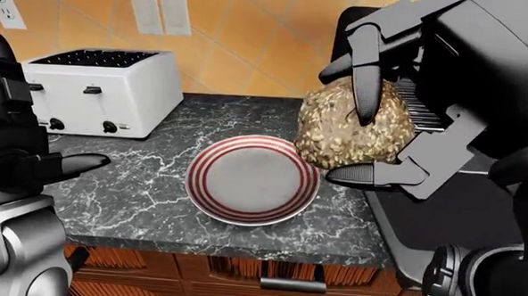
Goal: Place the bread on the top rack of the toaster oven.
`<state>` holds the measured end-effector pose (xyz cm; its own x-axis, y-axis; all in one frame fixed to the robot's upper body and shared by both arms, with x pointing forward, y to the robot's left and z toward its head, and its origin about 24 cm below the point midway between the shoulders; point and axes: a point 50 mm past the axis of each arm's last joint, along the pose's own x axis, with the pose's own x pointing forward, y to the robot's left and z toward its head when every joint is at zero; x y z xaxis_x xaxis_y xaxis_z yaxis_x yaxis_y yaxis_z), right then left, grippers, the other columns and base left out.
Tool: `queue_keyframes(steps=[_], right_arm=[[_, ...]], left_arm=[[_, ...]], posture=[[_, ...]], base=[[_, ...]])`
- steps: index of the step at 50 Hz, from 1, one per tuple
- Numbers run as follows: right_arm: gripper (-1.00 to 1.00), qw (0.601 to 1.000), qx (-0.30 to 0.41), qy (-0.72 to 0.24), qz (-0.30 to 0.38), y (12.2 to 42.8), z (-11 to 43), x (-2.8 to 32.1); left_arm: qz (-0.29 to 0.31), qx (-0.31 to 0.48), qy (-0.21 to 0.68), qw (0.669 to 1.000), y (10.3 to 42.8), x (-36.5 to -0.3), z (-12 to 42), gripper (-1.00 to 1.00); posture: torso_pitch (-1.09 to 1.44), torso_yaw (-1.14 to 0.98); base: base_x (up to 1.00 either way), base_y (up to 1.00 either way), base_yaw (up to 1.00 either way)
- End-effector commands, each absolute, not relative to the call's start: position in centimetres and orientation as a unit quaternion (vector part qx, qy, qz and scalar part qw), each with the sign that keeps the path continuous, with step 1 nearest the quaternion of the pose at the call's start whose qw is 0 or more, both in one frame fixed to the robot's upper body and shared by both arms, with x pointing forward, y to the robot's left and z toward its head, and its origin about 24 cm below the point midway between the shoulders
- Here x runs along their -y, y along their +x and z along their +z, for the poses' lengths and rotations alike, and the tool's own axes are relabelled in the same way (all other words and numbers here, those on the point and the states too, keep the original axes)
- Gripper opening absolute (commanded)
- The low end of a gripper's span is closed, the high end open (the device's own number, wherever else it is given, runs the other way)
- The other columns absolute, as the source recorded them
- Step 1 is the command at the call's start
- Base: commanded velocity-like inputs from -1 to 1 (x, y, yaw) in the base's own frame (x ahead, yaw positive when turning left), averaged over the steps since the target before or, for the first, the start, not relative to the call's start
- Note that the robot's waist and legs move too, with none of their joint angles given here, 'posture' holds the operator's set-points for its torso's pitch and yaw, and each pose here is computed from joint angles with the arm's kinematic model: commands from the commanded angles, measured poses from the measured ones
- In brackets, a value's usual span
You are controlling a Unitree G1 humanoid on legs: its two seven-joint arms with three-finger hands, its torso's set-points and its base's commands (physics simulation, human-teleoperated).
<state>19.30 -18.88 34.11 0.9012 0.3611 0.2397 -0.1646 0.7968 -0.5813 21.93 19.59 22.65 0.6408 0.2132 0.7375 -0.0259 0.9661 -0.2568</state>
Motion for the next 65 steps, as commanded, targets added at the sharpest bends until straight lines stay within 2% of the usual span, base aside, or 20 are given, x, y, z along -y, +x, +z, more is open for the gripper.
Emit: queue_keyframes(steps=[1,4,32,65], right_arm=[[-0.91,0.931,0.196,-0.289,0.108,18.8,35.0,19.7],[-0.95,0.931,0.194,-0.296,0.093,18.7,35.3,20.6],[-0.96,0.921,0.171,-0.35,0.016,18.6,37.7,25.8],[-1.0,0.926,0.125,-0.355,-0.04,18.5,36.7,30.0]], left_arm=[[0.058,0.445,-0.109,0.887,21.5,-19.4,23.6,1.0],[0.058,0.446,-0.11,0.887,21.4,-19.4,23.7,1.0],[0.06,0.443,-0.108,0.888,21.7,-19.4,23.4,1.0],[0.06,0.443,-0.107,0.888,21.9,-19.4,23.5,1.0]], posture=[[-0.33,0.0],[-0.33,0.0],[-0.33,0.0],[-0.33,0.0]], base=[[0.0,0.0,0.0],[0.0,0.0,0.0],[0.0,0.0,0.0],[0.0,0.0,0.0]])
